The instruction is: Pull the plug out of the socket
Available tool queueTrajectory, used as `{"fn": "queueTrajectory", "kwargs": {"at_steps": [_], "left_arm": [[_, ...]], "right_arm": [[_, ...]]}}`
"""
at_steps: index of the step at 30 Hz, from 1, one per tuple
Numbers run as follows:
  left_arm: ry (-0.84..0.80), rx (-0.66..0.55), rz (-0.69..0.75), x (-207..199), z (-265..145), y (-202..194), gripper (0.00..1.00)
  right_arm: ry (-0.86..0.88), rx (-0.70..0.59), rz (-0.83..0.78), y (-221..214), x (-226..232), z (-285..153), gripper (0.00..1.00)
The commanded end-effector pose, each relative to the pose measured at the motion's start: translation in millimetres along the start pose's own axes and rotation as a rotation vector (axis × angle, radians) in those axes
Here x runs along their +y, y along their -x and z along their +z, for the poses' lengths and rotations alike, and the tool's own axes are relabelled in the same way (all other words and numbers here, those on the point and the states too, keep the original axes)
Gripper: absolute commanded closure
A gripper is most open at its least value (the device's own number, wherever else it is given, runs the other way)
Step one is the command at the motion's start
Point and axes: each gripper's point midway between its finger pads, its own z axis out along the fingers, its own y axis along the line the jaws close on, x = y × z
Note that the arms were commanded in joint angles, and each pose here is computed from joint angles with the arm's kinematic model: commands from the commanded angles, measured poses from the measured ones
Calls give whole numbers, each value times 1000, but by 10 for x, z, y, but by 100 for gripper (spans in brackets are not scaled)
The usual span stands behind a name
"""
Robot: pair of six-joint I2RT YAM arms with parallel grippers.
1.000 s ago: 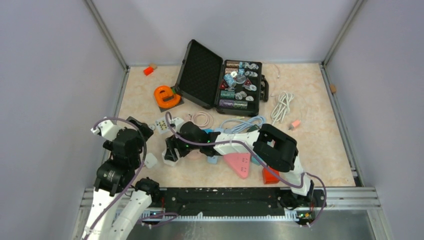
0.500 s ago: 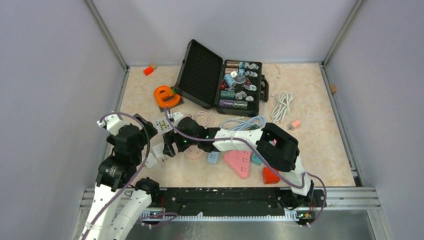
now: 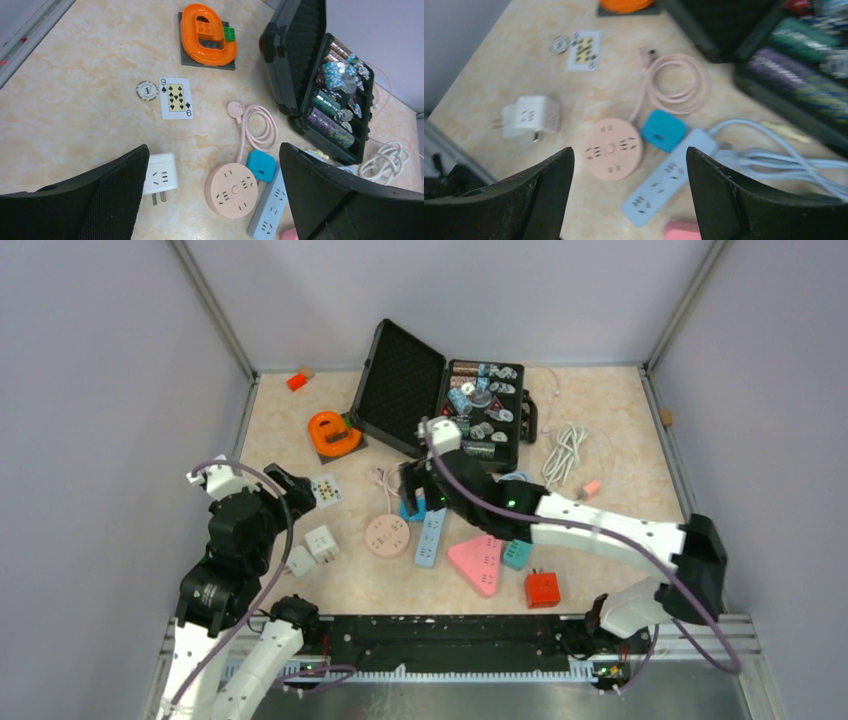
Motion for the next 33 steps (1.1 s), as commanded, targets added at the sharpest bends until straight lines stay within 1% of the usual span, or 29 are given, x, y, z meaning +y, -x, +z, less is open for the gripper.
{"fn": "queueTrajectory", "kwargs": {"at_steps": [1, 3, 4, 6, 9, 12, 15, 18, 21, 24, 29, 33], "left_arm": [[-88, -5, 29, -197, -129, 173, 1], [-104, -5, 45, -236, -171, 226, 1], [-114, -11, 51, -261, -194, 263, 1], [-135, -29, 57, -299, -250, 341, 1], [-157, -68, 64, -349, -370, 512, 1], [-155, -94, 72, -356, -478, 657, 1], [-153, -126, 104, -343, -596, 799, 1], [-174, -160, 125, -357, -745, 935, 1], [-191, -184, 132, -347, -863, 1006, 1], [-211, -212, 137, -353, -932, 1057, 1], [-209, -244, 136, -344, -999, 1149, 1], [-159, -274, 151, -251, -1045, 1244, 1]], "right_arm": [[-431, -38, -86, 165, -1109, -692, 20], [-558, -62, -109, 272, -1444, -1089, 20], [-618, -99, -105, 373, -1589, -1303, 20], [-664, -175, -67, 579, -1748, -1694, 20], [-664, -328, 22, 915, -1902, -2306, 20], [-645, -458, 90, 1161, -2024, -2807, 19], [-656, -540, 126, 1288, -2162, -3207, 18], [-675, -584, 166, 1333, -2296, -3539, 12], [-678, -617, 192, 1356, -2386, -3777, 10], [-663, -653, 205, 1408, -2414, -3913, 9], [-675, -680, 205, 1460, -2444, -3994, 8], [-680, -690, 212, 1451, -2448, -3975, 7]]}}
